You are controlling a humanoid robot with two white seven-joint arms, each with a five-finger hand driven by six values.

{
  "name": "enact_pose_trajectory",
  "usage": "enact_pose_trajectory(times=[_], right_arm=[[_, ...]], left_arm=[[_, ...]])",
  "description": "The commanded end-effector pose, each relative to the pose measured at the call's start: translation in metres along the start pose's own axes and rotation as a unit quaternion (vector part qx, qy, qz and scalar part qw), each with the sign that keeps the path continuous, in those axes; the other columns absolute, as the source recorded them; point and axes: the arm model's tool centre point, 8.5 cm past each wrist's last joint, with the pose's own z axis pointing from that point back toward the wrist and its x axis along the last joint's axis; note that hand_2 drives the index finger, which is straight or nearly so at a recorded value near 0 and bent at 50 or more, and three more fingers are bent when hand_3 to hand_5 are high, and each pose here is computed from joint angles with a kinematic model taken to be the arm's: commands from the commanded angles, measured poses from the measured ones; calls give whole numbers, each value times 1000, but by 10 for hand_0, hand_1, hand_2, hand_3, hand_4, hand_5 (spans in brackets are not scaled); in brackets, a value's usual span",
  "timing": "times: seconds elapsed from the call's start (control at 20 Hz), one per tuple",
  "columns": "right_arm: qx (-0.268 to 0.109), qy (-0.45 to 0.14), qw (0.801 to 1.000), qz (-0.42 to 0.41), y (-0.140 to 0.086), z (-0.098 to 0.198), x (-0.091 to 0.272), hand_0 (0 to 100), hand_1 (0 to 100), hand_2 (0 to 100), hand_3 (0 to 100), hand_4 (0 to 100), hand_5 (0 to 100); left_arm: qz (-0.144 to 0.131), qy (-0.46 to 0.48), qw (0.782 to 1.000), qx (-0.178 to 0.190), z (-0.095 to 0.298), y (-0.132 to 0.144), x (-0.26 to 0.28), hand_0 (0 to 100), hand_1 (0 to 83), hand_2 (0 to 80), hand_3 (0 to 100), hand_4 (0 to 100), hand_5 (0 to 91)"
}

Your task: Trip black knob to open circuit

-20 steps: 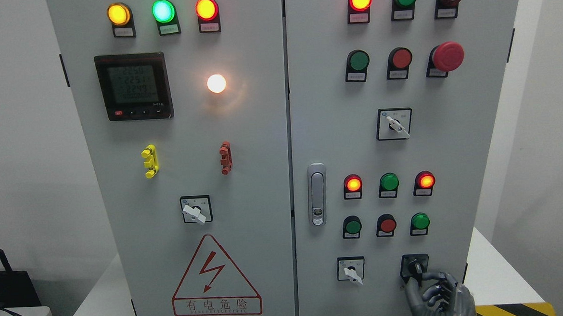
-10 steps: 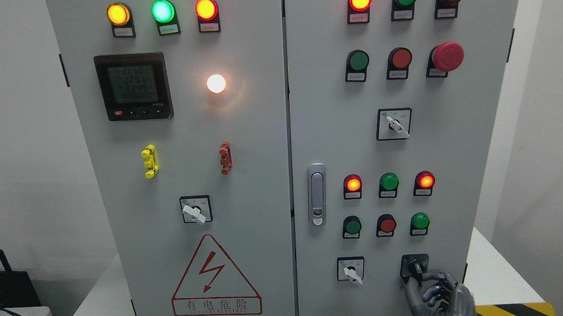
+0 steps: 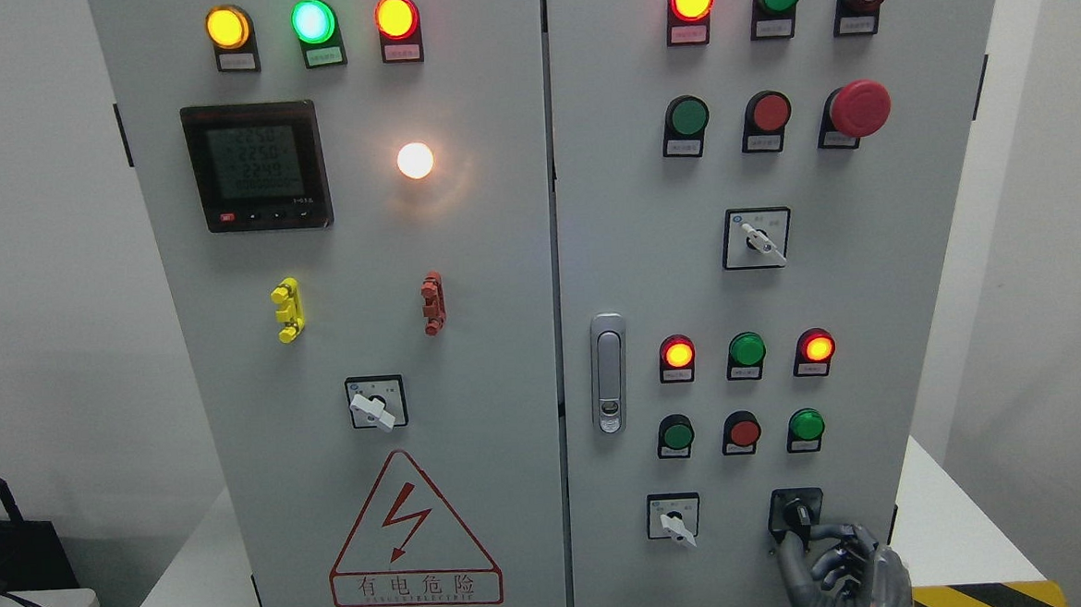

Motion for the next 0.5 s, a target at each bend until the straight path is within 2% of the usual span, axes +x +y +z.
enact_pose_trajectory(times=[0.0, 0.45], right_arm=[[11, -2, 1000, -2, 7, 2, 2, 519, 731, 559, 887, 922, 967], [13, -3, 1000, -4, 7, 2, 3, 524, 731, 572, 900, 928, 967]], left_arm=[[-16, -4, 1000, -2, 0, -1, 5, 120, 389, 0, 0, 0, 0], [-16, -4, 1000, -3, 0, -2, 5, 120, 389, 0, 0, 0, 0]])
